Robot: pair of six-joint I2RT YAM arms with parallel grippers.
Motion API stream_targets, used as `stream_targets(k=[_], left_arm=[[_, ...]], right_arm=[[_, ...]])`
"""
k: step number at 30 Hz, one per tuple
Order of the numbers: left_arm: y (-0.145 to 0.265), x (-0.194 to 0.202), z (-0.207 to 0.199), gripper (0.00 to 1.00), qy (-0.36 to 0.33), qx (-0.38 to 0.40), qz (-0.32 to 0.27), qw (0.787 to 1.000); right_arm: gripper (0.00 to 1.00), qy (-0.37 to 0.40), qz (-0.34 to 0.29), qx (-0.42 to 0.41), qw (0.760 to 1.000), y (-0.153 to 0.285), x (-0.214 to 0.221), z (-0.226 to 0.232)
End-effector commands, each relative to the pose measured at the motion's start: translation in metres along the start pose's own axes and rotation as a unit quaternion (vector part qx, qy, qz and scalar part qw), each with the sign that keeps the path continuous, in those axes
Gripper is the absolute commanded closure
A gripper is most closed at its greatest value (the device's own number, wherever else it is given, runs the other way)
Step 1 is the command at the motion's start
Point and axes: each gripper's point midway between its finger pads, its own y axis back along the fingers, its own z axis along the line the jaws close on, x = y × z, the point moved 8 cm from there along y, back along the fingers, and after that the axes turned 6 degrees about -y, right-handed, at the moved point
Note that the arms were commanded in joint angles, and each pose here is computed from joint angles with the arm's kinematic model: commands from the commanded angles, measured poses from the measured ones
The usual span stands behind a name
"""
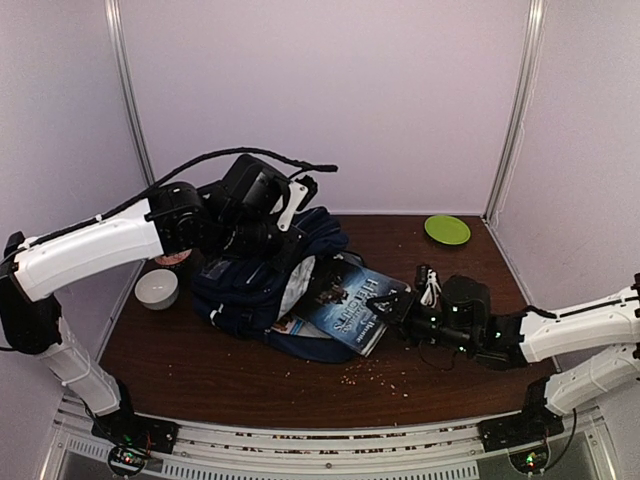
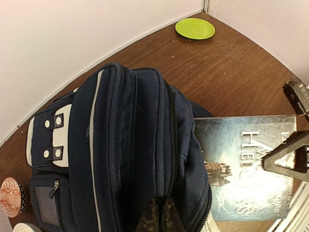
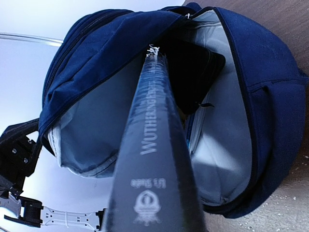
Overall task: Pack the student bag
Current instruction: Place the book in the student bag.
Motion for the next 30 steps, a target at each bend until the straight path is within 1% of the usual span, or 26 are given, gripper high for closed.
stream_targets(k=[1, 10, 15, 21, 24, 25, 28, 30], left_arm=[[0.040, -0.038, 0.000, 1.00, 0.045, 0.047, -0.118, 0.991], [0.056, -0.040, -0.002, 1.00, 0.062, 0.080, -0.139, 0.985], [0.059, -0.038, -0.009, 1.00, 0.062, 0.103, -0.140, 0.983], [0.058, -0.035, -0.017, 1.00, 0.061, 0.125, -0.135, 0.981], [0.057, -0.032, -0.018, 1.00, 0.063, 0.127, -0.136, 0.981], [0.057, -0.031, -0.017, 1.00, 0.064, 0.125, -0.136, 0.981], [0.056, -0.028, -0.016, 1.00, 0.065, 0.117, -0.137, 0.981], [0.055, -0.026, -0.014, 1.00, 0.065, 0.108, -0.138, 0.982]], right_arm=[[1.00, -0.060, -0.025, -0.162, 0.985, -0.011, -0.013, 0.062], [1.00, -0.096, -0.056, -0.133, 0.985, -0.077, -0.017, 0.041], [1.00, -0.131, -0.050, -0.144, 0.980, -0.118, -0.013, 0.036], [1.00, -0.132, -0.052, -0.108, 0.984, -0.159, -0.008, 0.029], [1.00, -0.111, -0.037, -0.079, 0.990, -0.178, -0.005, 0.024], [0.90, -0.105, -0.027, -0.071, 0.992, -0.183, -0.004, 0.022], [0.55, -0.098, -0.009, -0.057, 0.993, -0.184, 0.001, 0.013], [0.41, -0.092, -0.002, -0.045, 0.995, -0.179, 0.002, 0.008]])
